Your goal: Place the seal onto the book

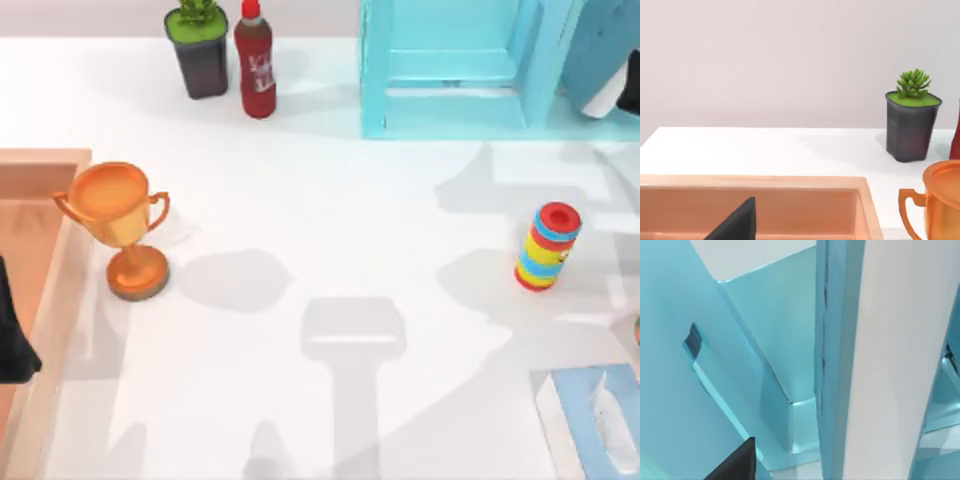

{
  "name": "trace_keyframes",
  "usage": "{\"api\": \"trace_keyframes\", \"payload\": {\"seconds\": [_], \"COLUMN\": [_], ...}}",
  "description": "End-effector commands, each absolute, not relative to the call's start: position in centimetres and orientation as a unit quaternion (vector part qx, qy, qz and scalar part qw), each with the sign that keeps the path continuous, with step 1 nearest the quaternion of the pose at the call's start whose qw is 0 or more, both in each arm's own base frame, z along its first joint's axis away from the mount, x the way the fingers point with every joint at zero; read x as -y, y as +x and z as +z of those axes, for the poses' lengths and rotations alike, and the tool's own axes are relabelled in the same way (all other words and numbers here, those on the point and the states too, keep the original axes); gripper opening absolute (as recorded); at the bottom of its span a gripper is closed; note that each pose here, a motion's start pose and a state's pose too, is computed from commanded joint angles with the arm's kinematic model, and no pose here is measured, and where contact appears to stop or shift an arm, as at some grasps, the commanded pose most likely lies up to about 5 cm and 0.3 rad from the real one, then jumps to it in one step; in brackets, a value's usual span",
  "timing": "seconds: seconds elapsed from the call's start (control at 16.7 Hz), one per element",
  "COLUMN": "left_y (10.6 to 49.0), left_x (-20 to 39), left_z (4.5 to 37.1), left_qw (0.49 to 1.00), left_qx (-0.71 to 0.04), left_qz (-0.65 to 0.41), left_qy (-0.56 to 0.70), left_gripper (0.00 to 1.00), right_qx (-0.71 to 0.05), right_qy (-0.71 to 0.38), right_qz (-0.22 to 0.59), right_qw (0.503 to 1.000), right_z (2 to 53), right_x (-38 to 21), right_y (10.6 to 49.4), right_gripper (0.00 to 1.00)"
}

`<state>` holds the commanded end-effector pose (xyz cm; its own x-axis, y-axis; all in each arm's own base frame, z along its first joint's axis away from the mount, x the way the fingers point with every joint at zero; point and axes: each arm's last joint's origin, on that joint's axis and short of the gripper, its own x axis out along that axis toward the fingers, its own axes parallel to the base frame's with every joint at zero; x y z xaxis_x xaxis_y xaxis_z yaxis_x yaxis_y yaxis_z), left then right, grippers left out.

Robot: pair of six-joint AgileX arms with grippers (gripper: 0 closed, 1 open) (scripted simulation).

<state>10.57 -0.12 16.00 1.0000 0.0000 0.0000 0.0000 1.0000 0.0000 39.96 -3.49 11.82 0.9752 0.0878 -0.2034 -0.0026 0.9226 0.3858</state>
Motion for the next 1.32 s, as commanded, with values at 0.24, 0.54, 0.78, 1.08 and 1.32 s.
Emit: {"api": "trace_keyframes", "payload": {"seconds": [0.24,0.54,0.78,1.08,1.32], "left_y": [10.6,10.6,10.6,10.6,10.6], "left_x": [0.1,0.1,0.1,0.1,0.1], "left_z": [16.0,16.0,16.0,16.0,16.0], "left_qw": [1.000,1.000,1.000,1.000,1.000], "left_qx": [0.000,0.000,0.000,0.000,0.000], "left_qz": [0.000,0.000,0.000,0.000,0.000], "left_qy": [0.000,0.000,0.000,0.000,0.000], "left_gripper": [1.00,1.00,1.00,1.00,1.00], "right_qx": [-0.110,-0.110,-0.111,-0.111,-0.111], "right_qy": [0.195,0.195,0.195,0.195,0.195], "right_qz": [0.023,0.023,0.023,0.023,0.023], "right_qw": [0.974,0.974,0.974,0.974,0.974], "right_z": [11.5,9.6,9.1,9.1,9.1], "right_x": [3.2,2.8,2.8,2.8,2.8], "right_y": [43.6,47.2,47.7,47.7,47.7], "right_gripper": [1.00,1.00,1.00,0.77,0.47]}}
